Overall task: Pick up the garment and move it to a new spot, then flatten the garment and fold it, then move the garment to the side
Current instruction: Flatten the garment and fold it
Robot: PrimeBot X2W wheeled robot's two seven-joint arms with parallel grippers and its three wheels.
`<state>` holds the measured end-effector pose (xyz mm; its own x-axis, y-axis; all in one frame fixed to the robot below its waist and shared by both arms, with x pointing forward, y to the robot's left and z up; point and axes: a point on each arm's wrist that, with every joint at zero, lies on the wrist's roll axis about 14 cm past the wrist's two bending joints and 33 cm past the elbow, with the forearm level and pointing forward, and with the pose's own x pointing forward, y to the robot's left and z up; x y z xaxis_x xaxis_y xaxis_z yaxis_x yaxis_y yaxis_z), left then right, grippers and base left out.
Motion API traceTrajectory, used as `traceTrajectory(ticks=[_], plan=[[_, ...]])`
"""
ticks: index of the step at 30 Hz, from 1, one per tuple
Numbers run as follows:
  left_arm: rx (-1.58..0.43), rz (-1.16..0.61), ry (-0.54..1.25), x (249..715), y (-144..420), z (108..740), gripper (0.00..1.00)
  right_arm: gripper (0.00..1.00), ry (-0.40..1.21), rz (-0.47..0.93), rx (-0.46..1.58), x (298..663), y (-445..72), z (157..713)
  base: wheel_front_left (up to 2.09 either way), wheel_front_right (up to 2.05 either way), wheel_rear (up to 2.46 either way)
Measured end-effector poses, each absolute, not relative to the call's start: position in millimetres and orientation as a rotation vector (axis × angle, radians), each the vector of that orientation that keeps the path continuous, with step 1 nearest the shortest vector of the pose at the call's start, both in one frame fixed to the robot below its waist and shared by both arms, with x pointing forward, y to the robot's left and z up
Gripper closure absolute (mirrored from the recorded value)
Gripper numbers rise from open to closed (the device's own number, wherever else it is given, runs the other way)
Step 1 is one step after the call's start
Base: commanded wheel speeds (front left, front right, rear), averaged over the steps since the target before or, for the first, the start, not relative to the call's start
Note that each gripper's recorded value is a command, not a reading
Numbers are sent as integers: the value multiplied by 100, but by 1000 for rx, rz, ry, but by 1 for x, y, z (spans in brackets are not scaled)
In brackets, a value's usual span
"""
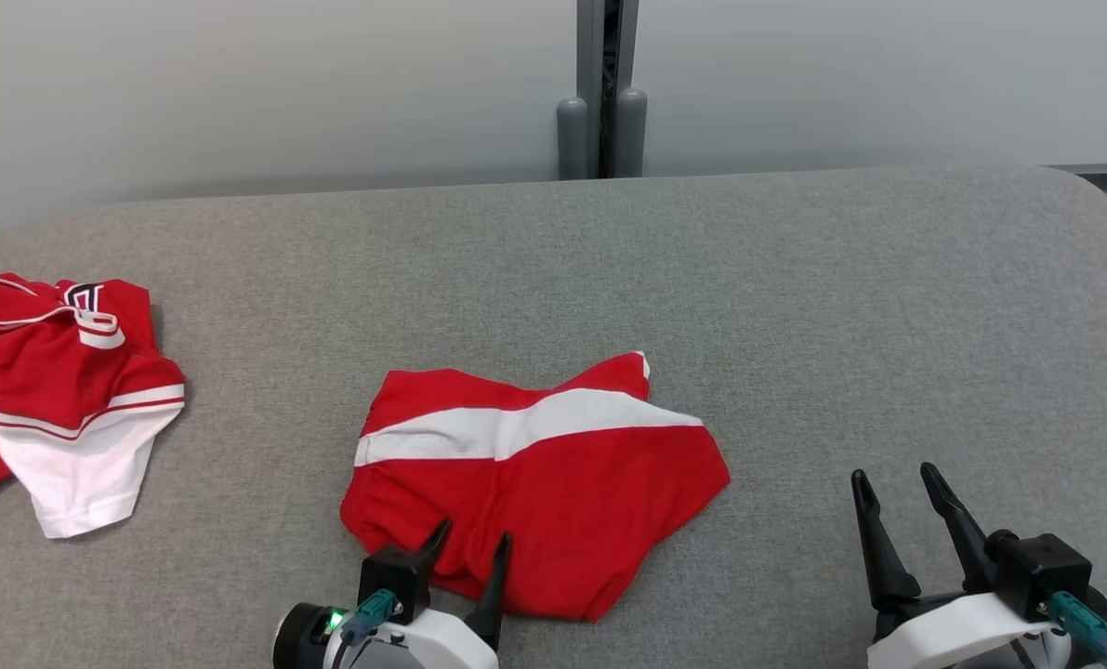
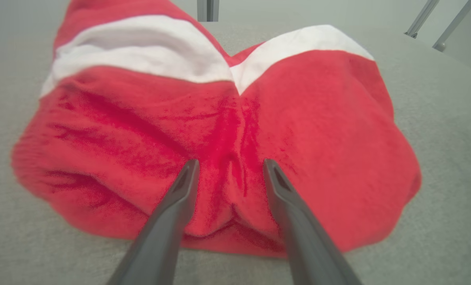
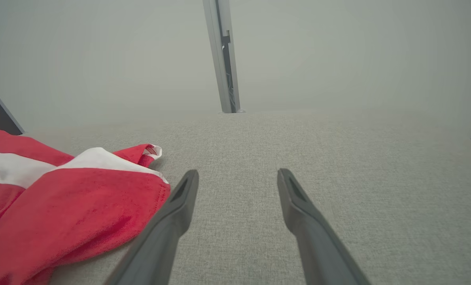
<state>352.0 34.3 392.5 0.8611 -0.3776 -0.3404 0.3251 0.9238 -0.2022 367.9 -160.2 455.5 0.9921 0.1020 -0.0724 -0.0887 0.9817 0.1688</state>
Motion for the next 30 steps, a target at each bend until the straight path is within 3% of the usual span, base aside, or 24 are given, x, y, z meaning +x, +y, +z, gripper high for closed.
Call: traceTrajectory(ticks=[16, 30], plan=[[-205, -294, 93, 368, 59, 478, 0, 0, 127, 216, 233, 397, -117, 462, 0, 0, 0], [-194, -156, 69, 370, 103, 483, 0, 0, 427, 359, 253, 424, -66, 408, 0, 0, 0]])
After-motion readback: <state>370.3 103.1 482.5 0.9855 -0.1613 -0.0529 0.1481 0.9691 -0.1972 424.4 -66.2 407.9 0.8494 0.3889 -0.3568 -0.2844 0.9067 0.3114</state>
